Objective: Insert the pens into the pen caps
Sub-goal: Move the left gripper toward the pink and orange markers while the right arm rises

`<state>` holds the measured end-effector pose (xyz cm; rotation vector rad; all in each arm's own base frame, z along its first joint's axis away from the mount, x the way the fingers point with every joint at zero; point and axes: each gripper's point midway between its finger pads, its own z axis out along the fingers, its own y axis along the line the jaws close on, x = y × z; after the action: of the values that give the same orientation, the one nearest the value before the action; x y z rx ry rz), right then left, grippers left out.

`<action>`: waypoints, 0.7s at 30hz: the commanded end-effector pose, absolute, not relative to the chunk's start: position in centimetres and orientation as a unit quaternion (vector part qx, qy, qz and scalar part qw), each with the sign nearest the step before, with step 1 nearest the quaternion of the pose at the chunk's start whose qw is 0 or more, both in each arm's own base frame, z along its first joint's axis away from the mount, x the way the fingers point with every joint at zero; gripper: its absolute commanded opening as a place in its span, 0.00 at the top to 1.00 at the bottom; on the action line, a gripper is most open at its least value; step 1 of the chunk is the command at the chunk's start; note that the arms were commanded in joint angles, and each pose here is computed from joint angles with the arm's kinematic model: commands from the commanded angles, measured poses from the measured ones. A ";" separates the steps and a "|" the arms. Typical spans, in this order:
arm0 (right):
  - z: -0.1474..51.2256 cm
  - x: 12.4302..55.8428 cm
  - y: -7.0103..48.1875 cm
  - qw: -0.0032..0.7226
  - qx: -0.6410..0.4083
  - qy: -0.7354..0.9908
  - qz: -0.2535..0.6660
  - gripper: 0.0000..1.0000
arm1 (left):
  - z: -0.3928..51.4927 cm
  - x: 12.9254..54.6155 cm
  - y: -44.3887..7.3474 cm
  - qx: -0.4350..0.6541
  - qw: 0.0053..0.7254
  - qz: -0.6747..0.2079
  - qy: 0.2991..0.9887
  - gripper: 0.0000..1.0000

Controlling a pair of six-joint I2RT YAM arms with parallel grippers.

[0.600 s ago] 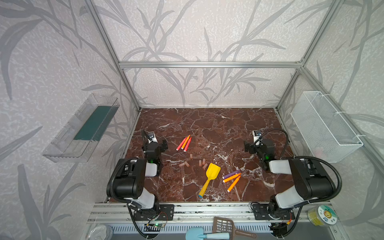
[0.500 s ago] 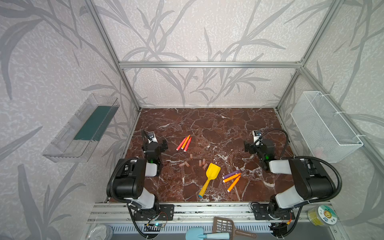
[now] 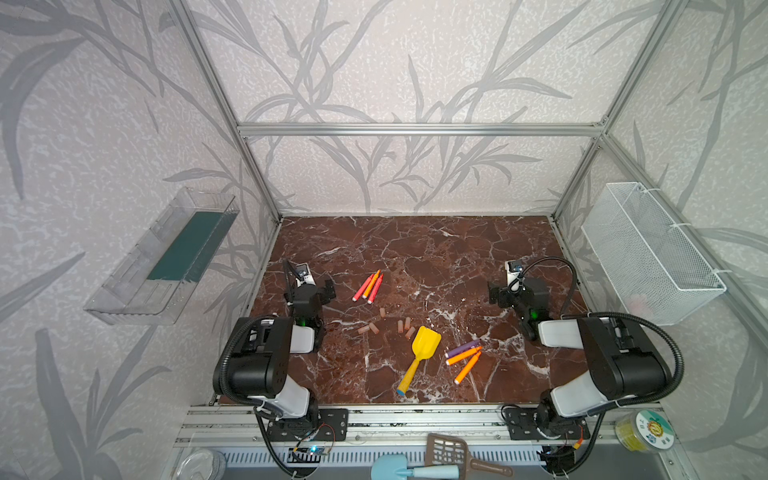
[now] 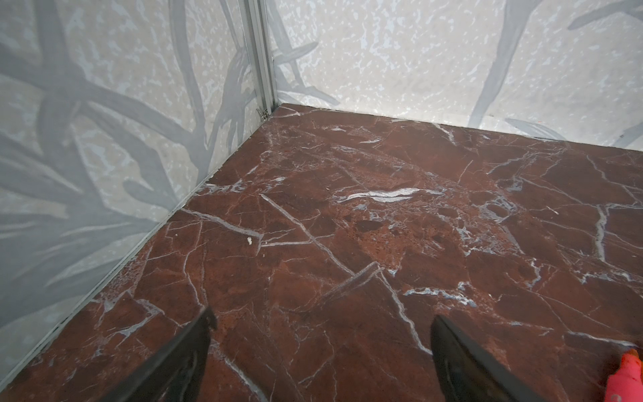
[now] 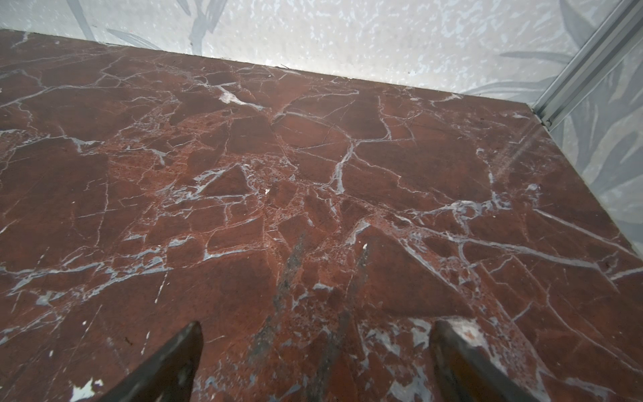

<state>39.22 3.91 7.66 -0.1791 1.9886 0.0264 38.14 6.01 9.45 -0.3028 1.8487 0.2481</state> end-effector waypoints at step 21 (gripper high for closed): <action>17.6 32.1 3.4 0.569 0.096 0.816 0.046 0.01 | 18.8 33.9 2.3 -0.196 0.600 -0.060 0.773 0.01</action>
<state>34.16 3.34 19.01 0.0996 1.7934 -0.0022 34.64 4.02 18.56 -0.3833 1.7223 0.0419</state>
